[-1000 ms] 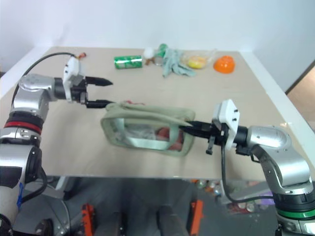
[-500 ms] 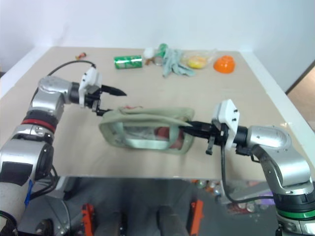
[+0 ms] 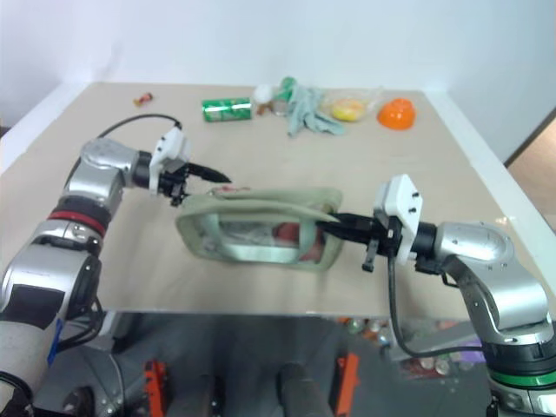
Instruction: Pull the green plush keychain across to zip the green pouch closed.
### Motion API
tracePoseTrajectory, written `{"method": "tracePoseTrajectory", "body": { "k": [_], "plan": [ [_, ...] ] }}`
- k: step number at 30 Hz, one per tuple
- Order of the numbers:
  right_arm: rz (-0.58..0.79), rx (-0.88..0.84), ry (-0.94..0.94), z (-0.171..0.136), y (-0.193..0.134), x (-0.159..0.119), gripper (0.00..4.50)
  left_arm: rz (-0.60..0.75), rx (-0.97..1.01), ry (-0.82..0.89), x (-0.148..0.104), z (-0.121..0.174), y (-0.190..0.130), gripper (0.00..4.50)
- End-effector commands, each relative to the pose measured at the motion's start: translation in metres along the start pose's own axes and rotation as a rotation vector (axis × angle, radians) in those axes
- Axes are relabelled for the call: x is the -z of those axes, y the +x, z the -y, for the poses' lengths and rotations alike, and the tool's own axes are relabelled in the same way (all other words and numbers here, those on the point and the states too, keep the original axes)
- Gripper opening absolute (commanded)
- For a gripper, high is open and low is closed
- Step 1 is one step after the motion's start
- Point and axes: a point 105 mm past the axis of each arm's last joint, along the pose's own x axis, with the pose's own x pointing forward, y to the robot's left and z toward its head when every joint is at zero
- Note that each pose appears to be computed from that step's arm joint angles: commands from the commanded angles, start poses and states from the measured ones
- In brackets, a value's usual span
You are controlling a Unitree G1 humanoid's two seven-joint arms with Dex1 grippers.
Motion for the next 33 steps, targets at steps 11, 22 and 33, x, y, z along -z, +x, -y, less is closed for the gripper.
{"method": "tracePoseTrajectory", "body": {
  "k": [11,22,33],
  "plan": [
    [0.026,0.002,-0.065,0.003,-0.002,-0.015,0.00,0.080,-0.184,0.097,-0.030,-0.023,-0.020,0.02],
    [0.021,-0.008,-0.061,0.005,-0.001,-0.011,0.00,0.254,-0.348,0.168,-0.069,-0.035,-0.036,0.02],
    [0.016,-0.011,-0.061,0.009,-0.001,-0.010,0.00,0.265,-0.098,0.295,-0.091,0.004,-0.003,0.02]
  ]
}}
